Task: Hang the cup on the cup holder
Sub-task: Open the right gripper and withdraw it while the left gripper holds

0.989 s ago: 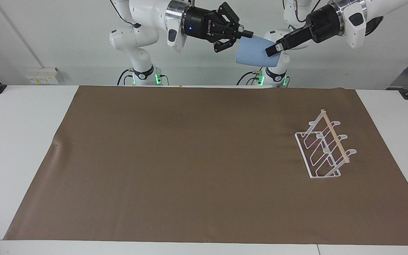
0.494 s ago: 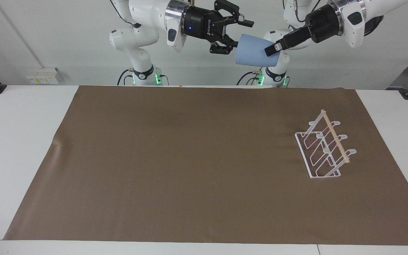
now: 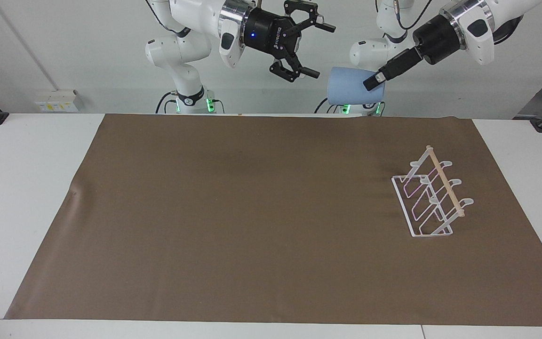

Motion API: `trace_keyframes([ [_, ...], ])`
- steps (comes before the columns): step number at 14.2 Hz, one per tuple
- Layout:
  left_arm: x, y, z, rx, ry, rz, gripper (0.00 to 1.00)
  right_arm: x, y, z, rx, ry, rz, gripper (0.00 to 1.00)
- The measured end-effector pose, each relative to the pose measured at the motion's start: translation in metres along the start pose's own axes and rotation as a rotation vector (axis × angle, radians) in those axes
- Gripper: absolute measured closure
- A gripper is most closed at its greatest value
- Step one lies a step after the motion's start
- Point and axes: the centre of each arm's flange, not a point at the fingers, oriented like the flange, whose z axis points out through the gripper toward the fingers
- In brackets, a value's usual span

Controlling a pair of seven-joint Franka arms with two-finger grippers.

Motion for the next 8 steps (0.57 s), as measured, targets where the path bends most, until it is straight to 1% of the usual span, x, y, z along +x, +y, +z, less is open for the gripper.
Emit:
trace_keyframes([
  [4, 0.006, -0.008, -0.002, 0.111, 0.185, 0.076, 0.26, 0.019, 0.016, 0.004, -0.295, -0.058, -0.401, 0.00],
  [6, 0.011, -0.016, -0.001, 0.168, 0.252, 0.124, 0.26, 0.031, 0.028, 0.001, -0.445, -0.085, -0.588, 0.00],
  [7, 0.015, -0.022, 0.001, 0.204, 0.284, 0.147, 0.26, 0.034, 0.033, -0.001, -0.501, -0.110, -0.655, 0.00],
  [8, 0.021, -0.029, 0.004, 0.242, 0.317, 0.168, 0.26, 0.034, 0.038, -0.001, -0.541, -0.161, -0.700, 0.00],
])
